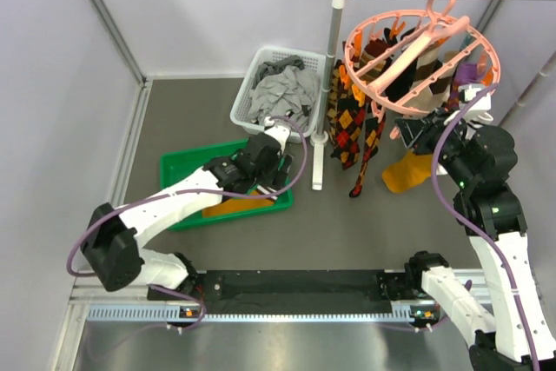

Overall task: Clip the socks to the hanger
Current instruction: Pick up the sock from the bin.

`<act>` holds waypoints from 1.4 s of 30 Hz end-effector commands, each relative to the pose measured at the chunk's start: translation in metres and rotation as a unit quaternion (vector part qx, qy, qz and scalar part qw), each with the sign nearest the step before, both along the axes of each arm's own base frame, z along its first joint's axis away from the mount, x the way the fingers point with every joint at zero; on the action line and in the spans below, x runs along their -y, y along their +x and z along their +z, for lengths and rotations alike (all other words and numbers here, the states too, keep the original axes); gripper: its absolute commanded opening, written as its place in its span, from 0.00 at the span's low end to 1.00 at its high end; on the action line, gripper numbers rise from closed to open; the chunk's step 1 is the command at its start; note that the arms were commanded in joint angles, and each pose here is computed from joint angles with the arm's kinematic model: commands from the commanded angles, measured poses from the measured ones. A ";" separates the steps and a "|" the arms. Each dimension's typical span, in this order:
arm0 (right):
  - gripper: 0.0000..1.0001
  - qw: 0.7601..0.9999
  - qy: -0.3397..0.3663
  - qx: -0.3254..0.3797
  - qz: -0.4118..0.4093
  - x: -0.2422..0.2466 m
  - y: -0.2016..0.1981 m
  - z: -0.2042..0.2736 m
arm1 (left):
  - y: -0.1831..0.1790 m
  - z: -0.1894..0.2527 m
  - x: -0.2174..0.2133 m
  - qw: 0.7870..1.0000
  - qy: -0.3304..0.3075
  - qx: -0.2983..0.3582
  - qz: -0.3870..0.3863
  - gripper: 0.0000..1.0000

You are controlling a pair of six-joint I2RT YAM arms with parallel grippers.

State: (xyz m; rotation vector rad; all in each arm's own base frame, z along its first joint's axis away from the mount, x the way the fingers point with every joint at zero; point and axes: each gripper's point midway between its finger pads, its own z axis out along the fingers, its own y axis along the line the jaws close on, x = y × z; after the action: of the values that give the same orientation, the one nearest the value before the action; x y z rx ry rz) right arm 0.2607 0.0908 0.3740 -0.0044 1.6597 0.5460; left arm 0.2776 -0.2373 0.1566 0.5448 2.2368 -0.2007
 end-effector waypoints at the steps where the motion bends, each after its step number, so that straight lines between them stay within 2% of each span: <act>1: 0.00 1.000 -0.002 0.023 -0.001 0.000 -0.001 0.010 | -0.001 -0.037 -0.013 0.998 0.017 -0.053 0.028 0.75; 4: 0.00 1.000 -0.003 0.022 -0.001 0.000 -0.001 0.009 | 0.004 -0.056 -0.017 0.996 0.026 -0.073 0.040 0.71; 6: 0.00 1.000 -0.003 0.022 0.001 0.000 -0.001 0.010 | 0.007 -0.070 -0.020 0.994 0.037 -0.093 0.048 0.64; 12: 0.00 1.000 -0.004 0.024 0.000 0.000 -0.001 0.011 | 0.010 -0.099 -0.018 0.987 0.066 -0.143 0.041 0.60; 14: 0.00 1.000 -0.005 0.026 -0.003 0.002 -0.002 0.012 | 0.008 -0.108 -0.019 0.984 0.076 -0.158 0.042 0.57; 16: 0.00 1.000 -0.006 0.027 -0.004 0.002 -0.002 0.013 | 0.007 -0.123 -0.020 0.979 0.090 -0.179 0.040 0.49; 19: 0.00 1.000 -0.008 0.026 -0.006 0.003 -0.002 0.013 | 0.006 -0.139 -0.021 0.973 0.106 -0.199 0.038 0.45; 25: 0.00 1.000 -0.011 0.026 -0.008 0.004 -0.002 0.015 | -0.002 -0.169 -0.024 0.963 0.124 -0.235 0.034 0.44; 26: 0.00 1.000 -0.012 0.026 -0.009 0.004 -0.002 0.015 | -0.004 -0.172 -0.024 0.962 0.125 -0.240 0.032 0.42; 29: 0.00 1.000 -0.012 0.026 -0.008 0.004 -0.001 0.016 | -0.009 -0.179 -0.028 0.958 0.121 -0.257 0.031 0.23; 32: 0.00 1.000 -0.012 0.025 -0.007 0.003 0.001 0.015 | -0.005 -0.167 -0.030 0.963 0.113 -0.242 0.032 0.09; 35: 0.00 1.000 -0.013 0.023 -0.006 0.003 0.002 0.014 | 0.005 -0.146 -0.032 0.972 0.106 -0.207 0.034 0.00; 42: 0.00 1.000 -0.013 0.024 -0.006 0.003 0.003 0.015 | 0.034 -0.073 -0.043 0.991 0.093 -0.086 0.052 0.00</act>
State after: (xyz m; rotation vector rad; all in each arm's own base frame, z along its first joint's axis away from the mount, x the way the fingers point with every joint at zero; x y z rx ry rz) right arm 0.2642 0.0876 0.3712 -0.0042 1.6670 0.5170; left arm 0.2925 -0.2081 0.0315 0.5674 2.6272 -0.0431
